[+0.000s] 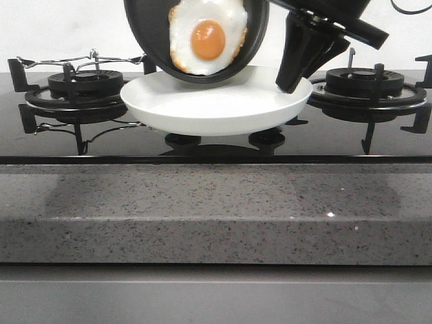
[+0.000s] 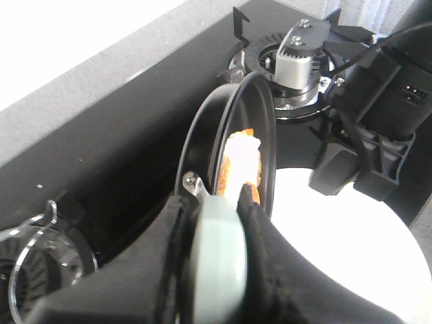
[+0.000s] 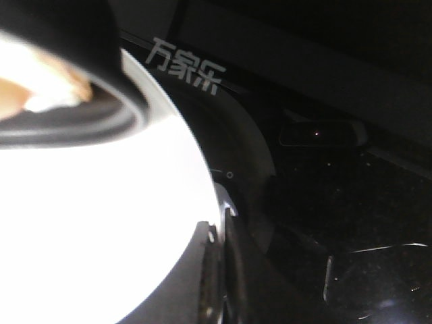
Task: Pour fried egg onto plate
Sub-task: 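Tilt the pan with the left gripper to slide the egg onto the plate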
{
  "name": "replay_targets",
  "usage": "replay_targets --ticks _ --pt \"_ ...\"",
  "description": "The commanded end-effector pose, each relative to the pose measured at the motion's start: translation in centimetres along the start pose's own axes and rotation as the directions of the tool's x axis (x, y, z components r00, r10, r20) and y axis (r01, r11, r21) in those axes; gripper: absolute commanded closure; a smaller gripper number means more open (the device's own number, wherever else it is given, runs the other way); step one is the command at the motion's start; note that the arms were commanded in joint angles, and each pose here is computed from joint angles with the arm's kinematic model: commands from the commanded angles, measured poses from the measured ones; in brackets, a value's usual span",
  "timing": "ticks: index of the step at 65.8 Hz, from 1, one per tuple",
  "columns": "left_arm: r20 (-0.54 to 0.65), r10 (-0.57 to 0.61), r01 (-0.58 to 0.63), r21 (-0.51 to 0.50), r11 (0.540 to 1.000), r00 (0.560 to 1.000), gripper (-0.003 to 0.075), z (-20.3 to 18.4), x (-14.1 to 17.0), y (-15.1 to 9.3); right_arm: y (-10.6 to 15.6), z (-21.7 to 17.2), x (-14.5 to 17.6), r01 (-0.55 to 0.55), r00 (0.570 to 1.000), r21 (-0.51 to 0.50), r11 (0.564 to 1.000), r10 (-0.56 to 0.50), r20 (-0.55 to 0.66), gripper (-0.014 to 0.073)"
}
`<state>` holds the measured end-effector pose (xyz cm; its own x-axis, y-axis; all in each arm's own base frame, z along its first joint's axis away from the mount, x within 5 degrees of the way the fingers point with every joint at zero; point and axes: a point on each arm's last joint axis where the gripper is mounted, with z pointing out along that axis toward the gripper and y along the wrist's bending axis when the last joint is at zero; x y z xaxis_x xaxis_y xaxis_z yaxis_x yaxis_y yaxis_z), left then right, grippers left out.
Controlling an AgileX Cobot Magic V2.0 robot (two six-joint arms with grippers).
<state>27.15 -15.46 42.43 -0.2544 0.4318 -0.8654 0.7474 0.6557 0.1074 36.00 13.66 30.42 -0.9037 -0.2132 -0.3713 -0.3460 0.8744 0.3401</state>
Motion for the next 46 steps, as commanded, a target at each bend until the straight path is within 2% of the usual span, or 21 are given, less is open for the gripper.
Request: replay_targets --ticks 1,24,31,46 --pt "0.189 0.047 -0.031 -0.090 0.995 0.981 0.0740 -3.36 -2.86 -0.20 1.13 -2.74 -0.37 0.026 0.995 -0.022 0.999 -0.023 0.098 0.0661" --pt "0.203 0.063 -0.043 -0.100 0.994 0.977 0.0740 -4.14 -3.05 -0.37 1.13 -2.74 -0.37 0.026 0.995 -0.022 0.999 -0.023 0.098 0.0661" --pt "0.186 0.144 -0.125 -0.109 0.986 0.972 0.0740 -4.11 -2.97 -0.43 1.13 -2.74 -0.37 0.026 0.995 -0.022 0.999 -0.023 0.098 0.0661" --pt "0.181 0.188 -0.169 -0.116 0.979 0.965 0.0740 -4.12 -2.97 -0.44 1.13 -2.74 -0.37 0.026 0.995 -0.022 0.999 -0.023 0.098 0.0661"
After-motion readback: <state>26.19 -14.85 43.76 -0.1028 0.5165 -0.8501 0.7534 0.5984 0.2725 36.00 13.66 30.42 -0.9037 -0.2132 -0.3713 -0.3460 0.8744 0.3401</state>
